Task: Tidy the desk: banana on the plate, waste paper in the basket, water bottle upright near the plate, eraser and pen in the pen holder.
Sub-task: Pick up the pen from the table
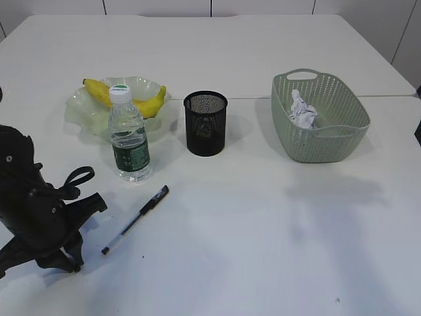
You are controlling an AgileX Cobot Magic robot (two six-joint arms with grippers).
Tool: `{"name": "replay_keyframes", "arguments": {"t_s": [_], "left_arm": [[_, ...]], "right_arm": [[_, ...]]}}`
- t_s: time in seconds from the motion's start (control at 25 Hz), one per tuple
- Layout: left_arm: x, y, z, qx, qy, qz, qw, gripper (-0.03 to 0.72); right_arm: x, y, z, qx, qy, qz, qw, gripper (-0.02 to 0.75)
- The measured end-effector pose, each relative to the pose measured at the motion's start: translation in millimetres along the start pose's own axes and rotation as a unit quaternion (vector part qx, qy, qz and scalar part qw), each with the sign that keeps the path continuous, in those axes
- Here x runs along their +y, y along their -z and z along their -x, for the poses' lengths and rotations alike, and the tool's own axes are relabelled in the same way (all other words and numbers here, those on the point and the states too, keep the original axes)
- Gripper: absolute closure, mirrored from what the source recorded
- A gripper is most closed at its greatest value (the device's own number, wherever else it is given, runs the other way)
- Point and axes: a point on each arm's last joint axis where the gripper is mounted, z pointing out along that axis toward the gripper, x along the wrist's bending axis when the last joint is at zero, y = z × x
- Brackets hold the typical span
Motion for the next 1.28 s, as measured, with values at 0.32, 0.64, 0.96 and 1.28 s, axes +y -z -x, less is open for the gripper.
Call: {"name": "replay_keyframes", "arguments": {"t_s": [0.32, 0.64, 0.96, 1.28], "left_arm": [[3, 17, -2.7, -0.015, -0.047, 0.036, 0.998, 0.659], [6, 59, 0.8, -0.082, -0.076, 0.089, 0.99, 0.659], [6, 98, -0.1, -0.134, -0.198, 0.155, 0.959, 0.659], [3, 122, -4.0, -0.157, -0.258, 0.188, 0.935, 0.659]], "right_arm": [[0, 0, 0, 0.0, 0.0, 0.001, 1.0, 0.327], [0, 0, 0, 0.0, 0.0, 0.001, 1.0, 0.327], [0, 0, 0, 0.0, 0.0, 0.002, 1.0, 0.327], [0, 0, 0, 0.0, 0.0, 0.002, 1.0, 0.327]]}}
